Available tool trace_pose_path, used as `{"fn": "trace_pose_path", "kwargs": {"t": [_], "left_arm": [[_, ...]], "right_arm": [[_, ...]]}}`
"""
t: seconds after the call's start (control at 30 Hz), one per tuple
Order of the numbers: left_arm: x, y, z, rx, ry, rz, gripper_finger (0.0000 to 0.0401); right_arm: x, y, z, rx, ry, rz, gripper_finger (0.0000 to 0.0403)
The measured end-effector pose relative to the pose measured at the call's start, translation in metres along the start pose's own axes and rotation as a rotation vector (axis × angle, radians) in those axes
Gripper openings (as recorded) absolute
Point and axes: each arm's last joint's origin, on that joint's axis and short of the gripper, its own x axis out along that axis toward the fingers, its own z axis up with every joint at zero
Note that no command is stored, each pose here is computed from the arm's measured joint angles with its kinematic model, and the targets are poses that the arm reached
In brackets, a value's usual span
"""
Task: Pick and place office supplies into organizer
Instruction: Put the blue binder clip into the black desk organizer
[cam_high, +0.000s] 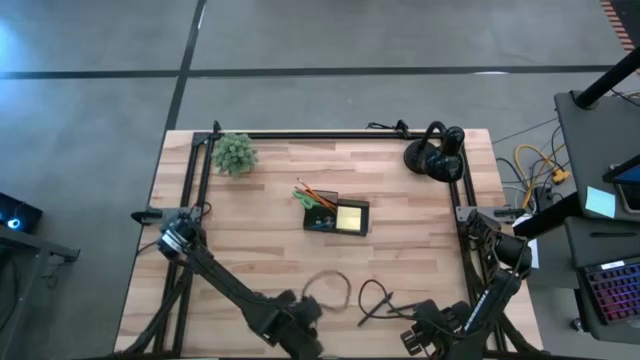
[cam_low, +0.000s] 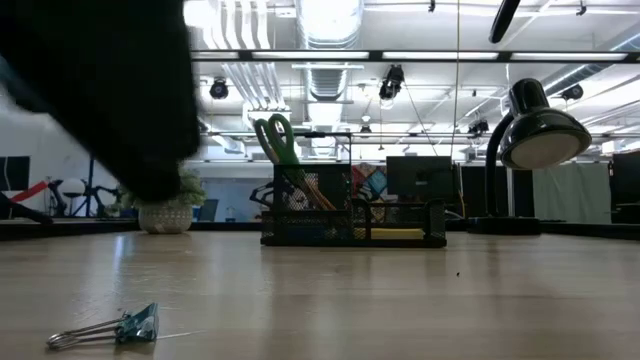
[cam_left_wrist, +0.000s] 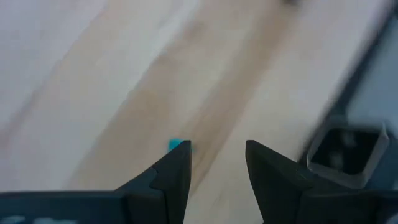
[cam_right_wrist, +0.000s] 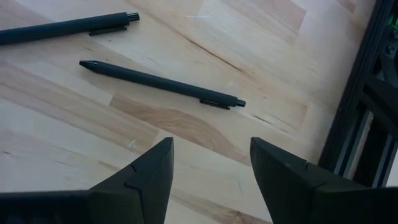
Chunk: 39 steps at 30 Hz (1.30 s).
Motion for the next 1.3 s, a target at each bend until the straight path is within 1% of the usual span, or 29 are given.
{"fn": "trace_pose_path", "kwargs": {"t": [0.07,0.1,0.13,0.2,0.3,0.47,0.57,0.73,0.83,1.13,1.3], "left_arm": [[-0.003,-0.003,-0.001,0.227,0.005,-0.017,0.0138],[-0.004,-0.005,-0.003,0.316,0.015,-0.028,0.0138],[-0.004,-0.005,-0.005,0.379,0.028,-0.038,0.0138],[-0.005,-0.006,-0.009,0.451,0.037,-0.040,0.0138],[-0.006,-0.007,-0.013,0.509,0.025,-0.036,0.0138],[-0.004,-0.004,-0.011,0.515,-0.087,0.027,0.0138],[0.001,0.001,-0.011,0.498,-0.085,0.047,0.0138],[0.006,0.006,-0.013,0.408,-0.069,0.063,0.0138],[0.006,0.006,-0.016,0.412,-0.068,0.056,0.0138],[0.016,0.014,-0.019,0.407,-0.076,0.056,0.0138],[0.022,0.018,-0.020,0.352,-0.080,0.051,0.0138]], "right_arm": [[0.000,0.000,0.000,-0.004,0.000,0.000,0.0203],[0.000,0.000,0.000,-0.010,0.000,0.001,0.0203],[0.000,0.000,0.000,-0.019,0.000,0.000,0.0203],[0.000,0.000,0.000,-0.024,0.001,0.000,0.0203],[0.000,0.000,0.000,-0.025,0.001,0.000,0.0203],[0.000,0.000,0.000,-0.024,0.001,-0.001,0.0203],[0.000,0.000,0.000,-0.015,0.002,-0.001,0.0203],[0.000,0.000,0.000,0.001,0.002,-0.001,0.0203],[0.000,0.000,0.000,0.003,0.002,-0.001,0.0203],[0.001,0.000,0.001,-0.002,-0.030,0.014,0.0203],[0.001,0.000,0.000,-0.005,-0.030,0.015,0.0203]]}}
